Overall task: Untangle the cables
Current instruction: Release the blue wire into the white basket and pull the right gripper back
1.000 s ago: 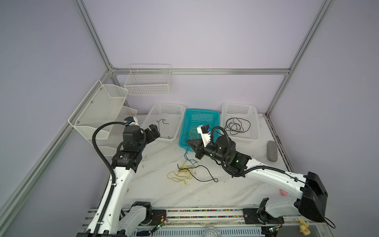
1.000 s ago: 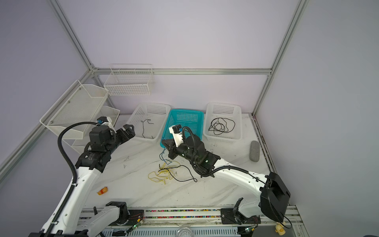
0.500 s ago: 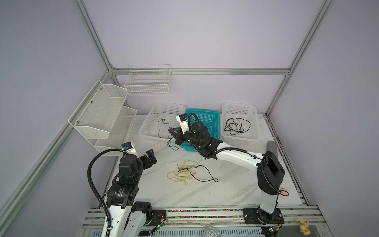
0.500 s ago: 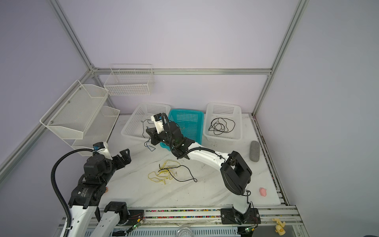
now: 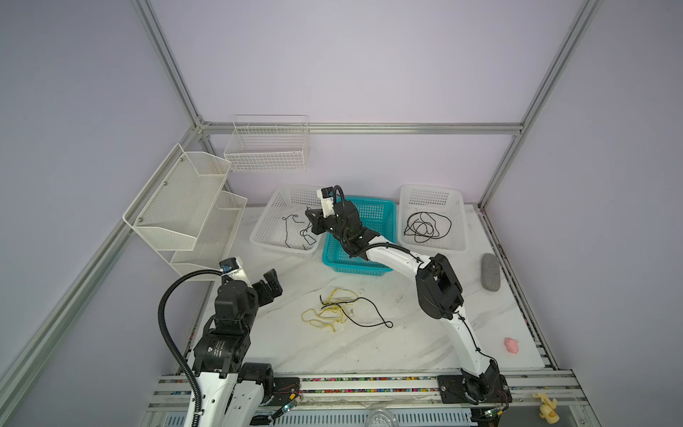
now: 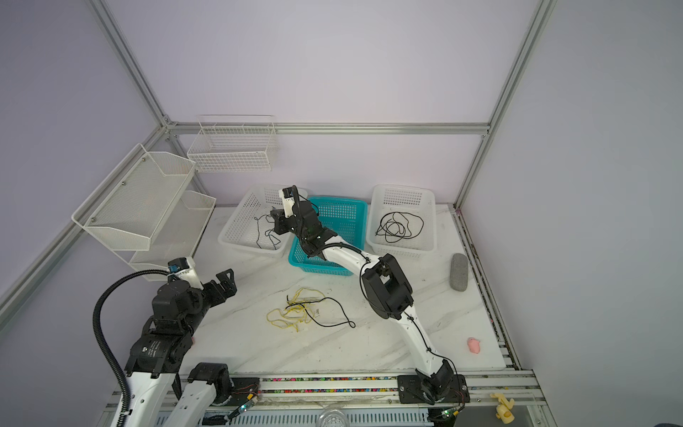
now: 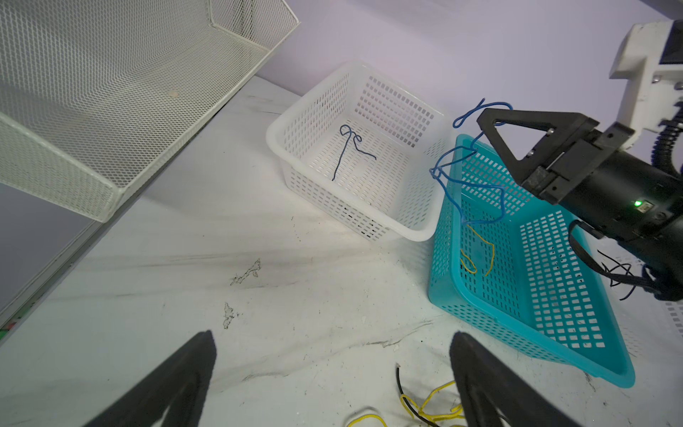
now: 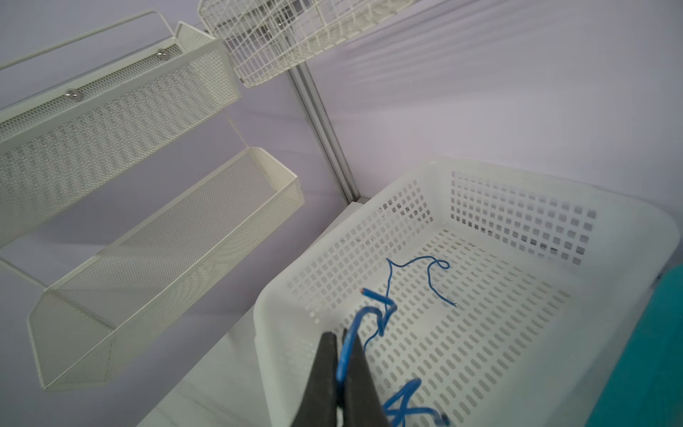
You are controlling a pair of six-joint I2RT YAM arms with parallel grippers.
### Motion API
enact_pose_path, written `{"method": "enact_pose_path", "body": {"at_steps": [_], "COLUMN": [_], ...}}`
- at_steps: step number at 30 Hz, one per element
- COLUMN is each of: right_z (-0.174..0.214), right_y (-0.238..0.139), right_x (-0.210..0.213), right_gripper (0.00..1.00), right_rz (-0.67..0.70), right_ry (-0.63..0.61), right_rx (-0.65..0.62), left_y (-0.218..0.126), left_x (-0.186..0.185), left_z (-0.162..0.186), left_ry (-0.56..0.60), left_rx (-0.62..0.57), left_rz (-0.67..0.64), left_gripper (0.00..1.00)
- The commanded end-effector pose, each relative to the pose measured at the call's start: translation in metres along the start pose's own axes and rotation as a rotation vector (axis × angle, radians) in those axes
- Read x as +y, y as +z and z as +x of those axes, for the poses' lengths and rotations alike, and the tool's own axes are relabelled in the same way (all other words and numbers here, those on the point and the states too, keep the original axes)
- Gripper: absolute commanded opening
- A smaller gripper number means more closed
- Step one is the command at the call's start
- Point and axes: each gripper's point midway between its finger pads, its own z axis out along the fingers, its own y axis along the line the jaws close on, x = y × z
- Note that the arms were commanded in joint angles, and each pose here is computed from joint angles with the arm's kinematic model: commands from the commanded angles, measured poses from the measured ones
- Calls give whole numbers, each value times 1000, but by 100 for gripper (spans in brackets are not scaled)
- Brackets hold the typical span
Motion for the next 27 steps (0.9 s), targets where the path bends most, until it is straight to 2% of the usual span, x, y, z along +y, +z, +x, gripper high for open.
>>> {"method": "enact_pose_path", "body": {"at_steps": [1, 10, 19, 27], "right_z": [-9, 3, 11, 12], "right_y": [13, 44, 52, 53], "right_x": [-3, -24, -31, -29], "right_gripper": [0, 0, 0, 16], "right_rz": [9, 32, 37, 27], "right_ry": [-28, -44, -39, -44], "right_rx": [-33, -38, -37, -27], "left_y": [7, 6, 6, 6], "left_x": [0, 0, -1, -2], "left_z": [6, 5, 5, 5], "left_ry": [10, 9, 8, 9], "left_rx": [-1, -7, -9, -11], "left_rz": [4, 5, 14, 18], "left_gripper": [100, 100, 100, 100]}}
